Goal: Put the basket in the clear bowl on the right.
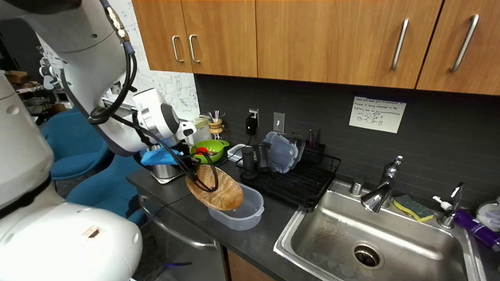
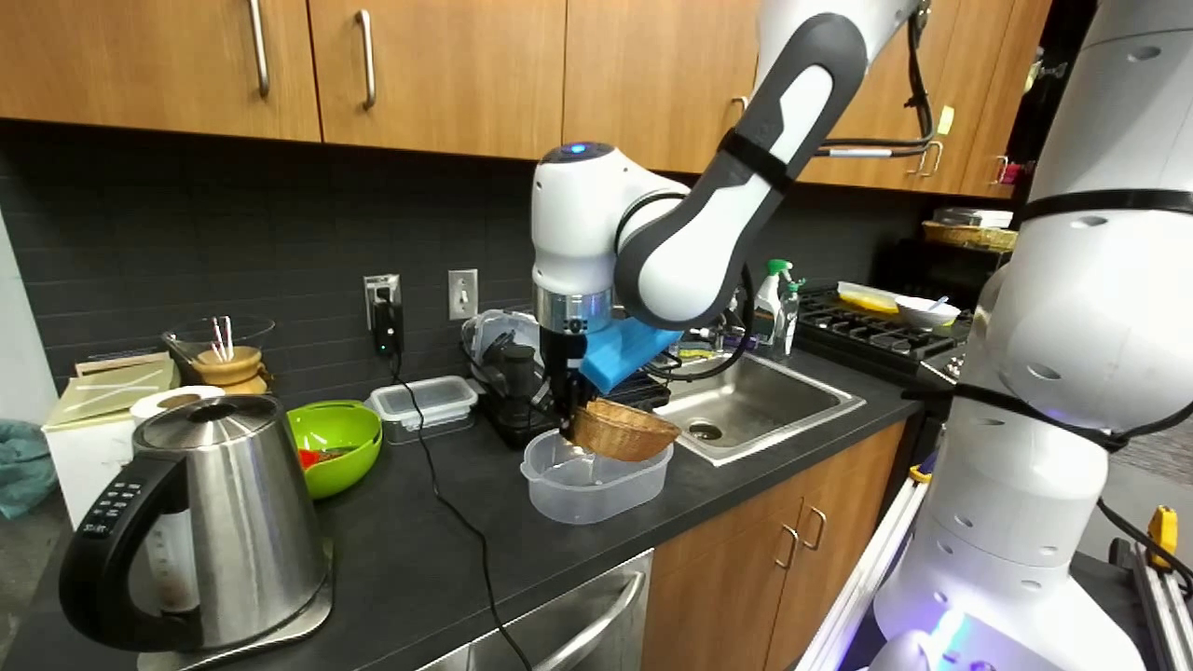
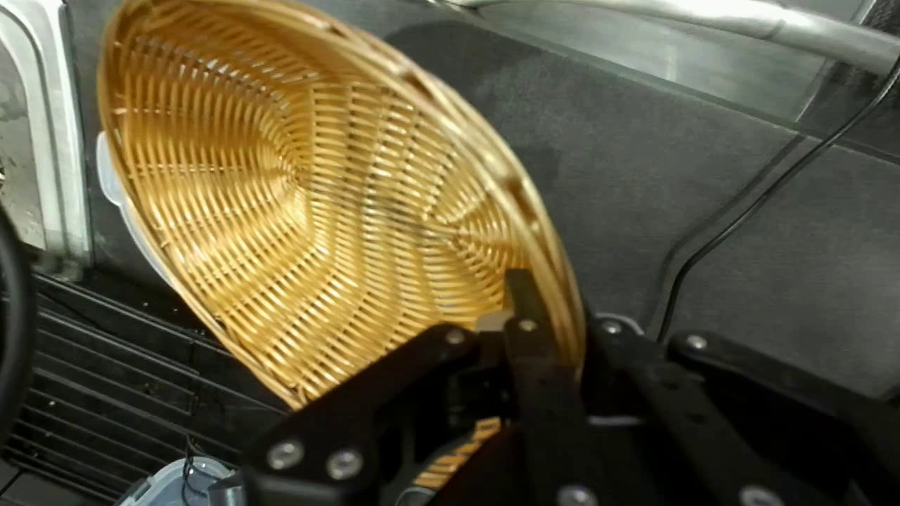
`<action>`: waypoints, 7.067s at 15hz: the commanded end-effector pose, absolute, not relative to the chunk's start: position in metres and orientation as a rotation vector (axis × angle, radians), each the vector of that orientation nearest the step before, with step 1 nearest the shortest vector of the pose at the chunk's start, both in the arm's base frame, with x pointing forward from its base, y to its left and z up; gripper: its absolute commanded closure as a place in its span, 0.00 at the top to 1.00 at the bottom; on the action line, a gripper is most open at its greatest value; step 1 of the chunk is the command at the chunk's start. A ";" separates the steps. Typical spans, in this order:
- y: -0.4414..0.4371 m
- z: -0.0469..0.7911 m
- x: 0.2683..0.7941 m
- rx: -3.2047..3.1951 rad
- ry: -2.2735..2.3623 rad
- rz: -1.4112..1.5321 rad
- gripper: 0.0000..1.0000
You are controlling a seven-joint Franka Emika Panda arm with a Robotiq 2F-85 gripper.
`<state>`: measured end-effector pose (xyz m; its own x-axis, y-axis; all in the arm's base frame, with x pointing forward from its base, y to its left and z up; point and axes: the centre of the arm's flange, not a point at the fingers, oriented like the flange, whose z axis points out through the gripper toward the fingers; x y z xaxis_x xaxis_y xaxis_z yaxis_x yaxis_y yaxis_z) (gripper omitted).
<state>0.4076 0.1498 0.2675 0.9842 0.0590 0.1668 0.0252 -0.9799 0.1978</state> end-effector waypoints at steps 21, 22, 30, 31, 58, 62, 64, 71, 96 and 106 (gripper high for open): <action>0.099 0.236 0.440 3.019 0.006 0.320 0.02; 0.098 0.236 0.441 3.021 0.002 0.325 0.02; 0.095 0.233 0.444 3.032 -0.001 0.345 0.02; 0.094 0.233 0.445 3.033 -0.004 0.346 0.02; 0.094 0.229 0.441 3.033 -0.071 0.313 0.44; 0.080 0.227 0.435 3.026 -0.097 0.300 0.70; 0.086 0.225 0.439 3.032 -0.082 0.301 0.59; 0.078 0.223 0.437 3.028 -0.104 0.287 0.78; 0.078 0.223 0.437 3.028 -0.104 0.287 0.78; 0.078 0.223 0.437 3.028 -0.104 0.287 0.78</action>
<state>0.4368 0.0778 0.2227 0.9800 -0.0585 0.1904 -0.0770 -0.9929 0.0909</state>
